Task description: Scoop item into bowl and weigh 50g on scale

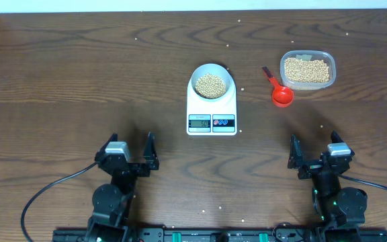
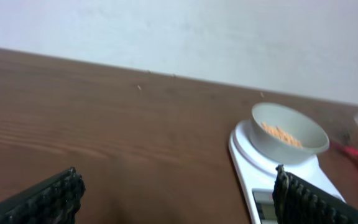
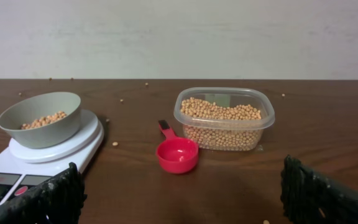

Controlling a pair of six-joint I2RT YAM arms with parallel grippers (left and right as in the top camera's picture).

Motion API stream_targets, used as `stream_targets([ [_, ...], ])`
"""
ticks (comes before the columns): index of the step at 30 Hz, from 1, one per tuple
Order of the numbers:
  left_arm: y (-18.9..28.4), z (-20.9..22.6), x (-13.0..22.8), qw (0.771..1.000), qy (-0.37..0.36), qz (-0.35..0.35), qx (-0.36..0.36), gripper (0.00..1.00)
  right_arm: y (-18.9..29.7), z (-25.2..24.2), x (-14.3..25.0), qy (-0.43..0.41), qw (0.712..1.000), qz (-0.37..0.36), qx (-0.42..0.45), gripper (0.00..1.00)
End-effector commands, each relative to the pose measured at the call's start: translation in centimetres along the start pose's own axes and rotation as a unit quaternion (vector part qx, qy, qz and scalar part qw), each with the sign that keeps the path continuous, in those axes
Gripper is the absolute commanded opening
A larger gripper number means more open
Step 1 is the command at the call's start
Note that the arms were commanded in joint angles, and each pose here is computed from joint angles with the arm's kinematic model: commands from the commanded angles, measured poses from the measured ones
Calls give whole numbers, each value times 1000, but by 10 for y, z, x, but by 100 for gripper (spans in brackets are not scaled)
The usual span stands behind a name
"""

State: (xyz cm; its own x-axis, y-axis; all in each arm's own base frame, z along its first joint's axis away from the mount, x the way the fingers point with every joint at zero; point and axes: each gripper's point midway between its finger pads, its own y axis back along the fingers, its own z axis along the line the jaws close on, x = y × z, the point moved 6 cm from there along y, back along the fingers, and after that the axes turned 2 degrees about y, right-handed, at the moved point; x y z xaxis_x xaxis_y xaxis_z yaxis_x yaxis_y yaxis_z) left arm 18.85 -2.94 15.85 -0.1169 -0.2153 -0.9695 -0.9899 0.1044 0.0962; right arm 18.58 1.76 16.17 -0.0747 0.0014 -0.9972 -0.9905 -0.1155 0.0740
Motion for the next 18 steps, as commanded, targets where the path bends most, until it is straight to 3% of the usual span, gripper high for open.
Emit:
stream_targets([
  [1, 6, 9, -11, 999, 10, -39, -32, 99, 0, 0, 0, -1, 1000, 0, 2, 99],
  [18, 6, 28, 5, 996, -1, 5, -86, 99, 0, 0, 0, -1, 1000, 0, 2, 99],
])
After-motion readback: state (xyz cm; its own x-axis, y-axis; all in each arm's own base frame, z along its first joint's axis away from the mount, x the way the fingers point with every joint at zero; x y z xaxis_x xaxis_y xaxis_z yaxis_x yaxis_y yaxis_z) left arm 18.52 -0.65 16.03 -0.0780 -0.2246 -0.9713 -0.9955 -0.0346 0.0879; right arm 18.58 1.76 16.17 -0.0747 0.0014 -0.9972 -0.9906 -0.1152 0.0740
